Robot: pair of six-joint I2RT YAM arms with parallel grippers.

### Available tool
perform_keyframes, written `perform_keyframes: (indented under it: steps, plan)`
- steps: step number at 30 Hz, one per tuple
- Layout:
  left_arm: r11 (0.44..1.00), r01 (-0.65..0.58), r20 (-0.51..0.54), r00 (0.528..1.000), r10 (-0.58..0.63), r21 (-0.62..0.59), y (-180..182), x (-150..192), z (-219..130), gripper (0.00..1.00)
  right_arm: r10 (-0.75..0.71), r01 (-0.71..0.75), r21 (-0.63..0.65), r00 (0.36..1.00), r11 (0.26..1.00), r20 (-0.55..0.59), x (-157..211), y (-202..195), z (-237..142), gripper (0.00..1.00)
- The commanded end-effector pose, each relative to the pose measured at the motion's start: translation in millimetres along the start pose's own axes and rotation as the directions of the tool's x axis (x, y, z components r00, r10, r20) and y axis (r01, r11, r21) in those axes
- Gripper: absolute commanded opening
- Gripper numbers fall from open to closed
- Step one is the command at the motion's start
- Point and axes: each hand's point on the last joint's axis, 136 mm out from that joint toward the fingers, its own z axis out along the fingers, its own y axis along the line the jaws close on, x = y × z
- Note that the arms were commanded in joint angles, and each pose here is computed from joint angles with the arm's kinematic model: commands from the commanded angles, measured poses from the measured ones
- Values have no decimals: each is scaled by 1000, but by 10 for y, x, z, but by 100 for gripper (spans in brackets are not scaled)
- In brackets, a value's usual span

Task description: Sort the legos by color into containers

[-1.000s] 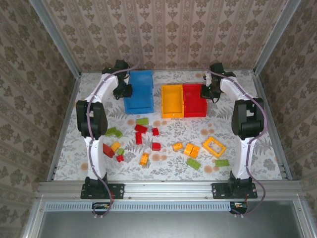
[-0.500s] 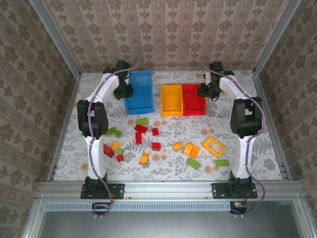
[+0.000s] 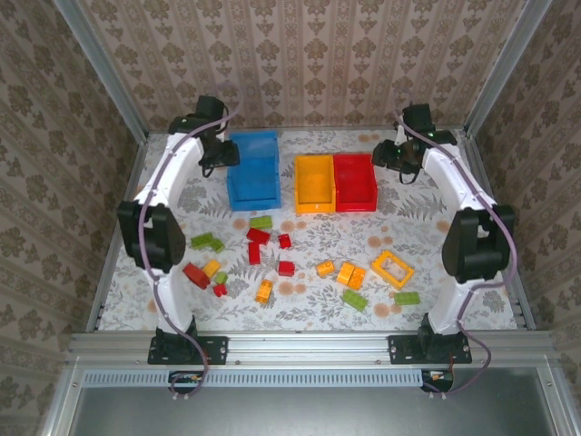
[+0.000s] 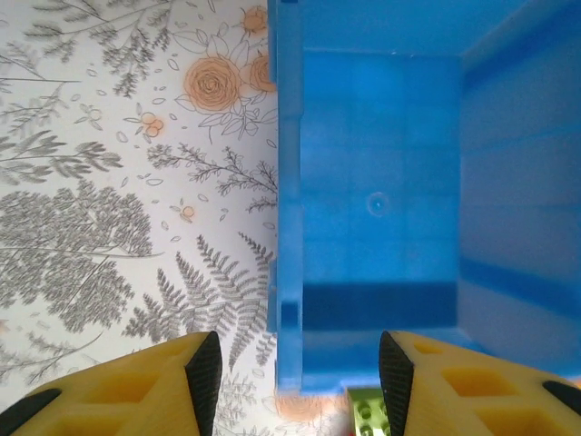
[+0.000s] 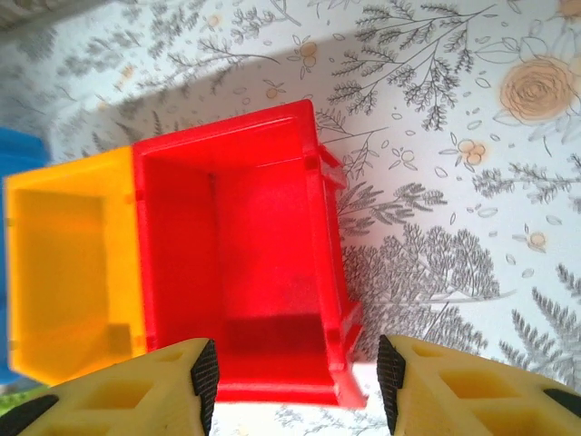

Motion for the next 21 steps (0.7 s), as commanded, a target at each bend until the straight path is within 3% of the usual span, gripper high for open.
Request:
perform_keyframes:
  steps: [1, 8, 12, 15, 21]
  plan:
    - [999, 15, 29, 999, -17, 44, -85, 143, -256, 51, 111, -111, 0, 993, 994, 52, 79, -28, -230, 52]
    - [997, 61, -67, 996, -64, -45, 125, 947, -558, 50, 81, -79, -117, 997, 990, 6, 567, 353, -588, 52]
    - [992, -35, -180, 984, 14, -118, 294, 1509, -546, 51, -100, 83, -258, 994, 962, -51, 1134, 929, -693, 53]
    - [977, -108, -311, 949, 46, -184, 448, 1926, -482, 52, -221, 190, -386, 975, 903, -37, 1579, 1333, -822, 56]
    - [953, -212, -445, 890, 97, -215, 520, 2355, -286, 60, -289, 202, -509, 952, 837, -98, 2165, 1671, -773, 58]
